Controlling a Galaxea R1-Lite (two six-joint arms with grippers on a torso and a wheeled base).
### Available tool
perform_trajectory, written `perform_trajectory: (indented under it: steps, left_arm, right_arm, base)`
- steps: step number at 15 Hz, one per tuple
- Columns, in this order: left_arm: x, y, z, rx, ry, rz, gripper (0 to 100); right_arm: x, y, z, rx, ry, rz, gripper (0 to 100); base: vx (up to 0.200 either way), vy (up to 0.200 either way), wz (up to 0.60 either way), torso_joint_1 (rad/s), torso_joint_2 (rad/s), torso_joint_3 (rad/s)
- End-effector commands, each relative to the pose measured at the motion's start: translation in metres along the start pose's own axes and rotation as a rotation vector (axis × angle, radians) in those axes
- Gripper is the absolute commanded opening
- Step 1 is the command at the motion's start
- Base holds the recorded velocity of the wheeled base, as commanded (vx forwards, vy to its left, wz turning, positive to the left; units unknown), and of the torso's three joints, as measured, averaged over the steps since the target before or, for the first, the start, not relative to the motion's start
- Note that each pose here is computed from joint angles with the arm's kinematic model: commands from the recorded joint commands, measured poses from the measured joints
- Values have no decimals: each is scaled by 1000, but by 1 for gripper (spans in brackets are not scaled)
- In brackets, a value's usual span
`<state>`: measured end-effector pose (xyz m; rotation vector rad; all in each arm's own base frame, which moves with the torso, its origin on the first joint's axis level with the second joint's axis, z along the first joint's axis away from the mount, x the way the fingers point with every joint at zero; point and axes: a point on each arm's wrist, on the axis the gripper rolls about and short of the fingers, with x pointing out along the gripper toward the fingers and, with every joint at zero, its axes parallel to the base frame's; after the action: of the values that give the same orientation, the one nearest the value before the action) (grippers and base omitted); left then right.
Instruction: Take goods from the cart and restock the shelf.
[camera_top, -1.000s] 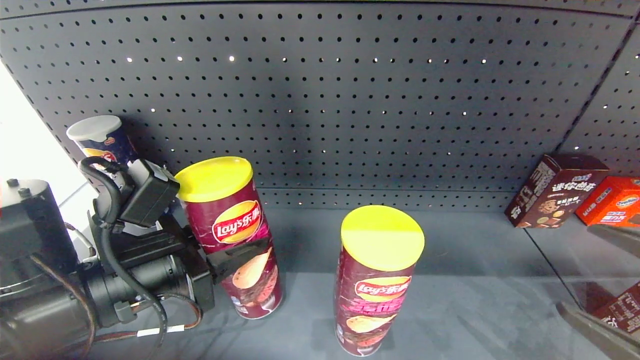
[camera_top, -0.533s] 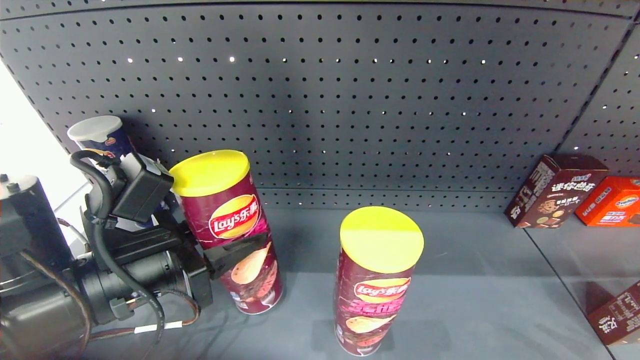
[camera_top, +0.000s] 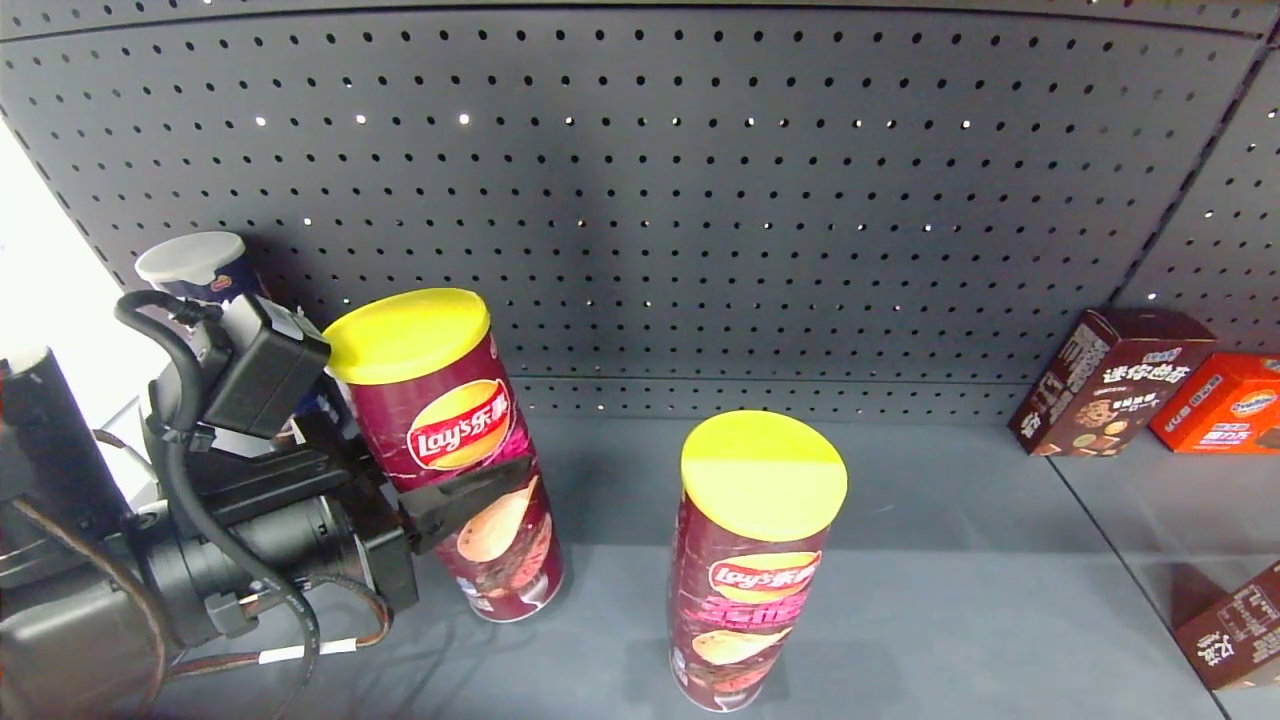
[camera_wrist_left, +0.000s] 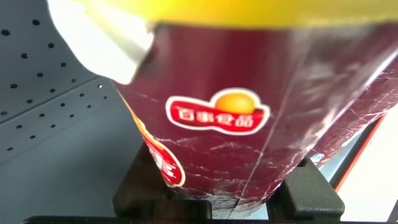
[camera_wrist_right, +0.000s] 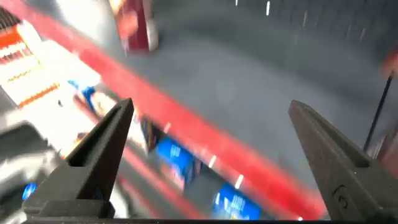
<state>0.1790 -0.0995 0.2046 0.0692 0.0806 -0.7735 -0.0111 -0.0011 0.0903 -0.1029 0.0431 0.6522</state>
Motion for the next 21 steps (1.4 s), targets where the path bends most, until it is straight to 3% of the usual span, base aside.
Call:
perform_trajectory:
  steps: [1,3,7,10,11,16,19,21]
  left_arm:
    - [0,0,1,1,-5,-3,0]
    - [0,0,1,2,-6,-3,0]
    - [-3,-1,5,6,-21,-2,0]
    - [-4,-1,5,7,-24,-2,0]
    - [-5,-2,6,9,-30,-3,0]
    - [-5,-3,8,14,-35,-27,0]
    - [-5,-3,7,14,-35,-27,0]
    - [-4,-2,7,13,-32,-28,0]
  right_arm:
    - [-15,5,-8,15,-75,-62,100]
    - [-14,4,-8,12,-87,-71,100]
    - [-13,-2,-9,21,-112,-325,100]
    - [-13,-2,-9,10,-113,-335,100]
    - [-12,1,-9,-1,-123,-181,100]
    - [-13,-3,-9,1,-139,6,100]
    - [-13,-5,-9,43,-114,-148,100]
    - [-5,-3,-7,51,-15,-298,100]
  base:
    - [0,0,0,0,0,0]
    - [0,0,0,0,0,0]
    - [0,0,0,0,0,0]
    - [0,0,0,0,0,0]
    - [0,0,0,0,0,0]
    - [0,0,0,0,0,0]
    - [0,0,0,0,0,0]
    - [0,0,0,0,0,0]
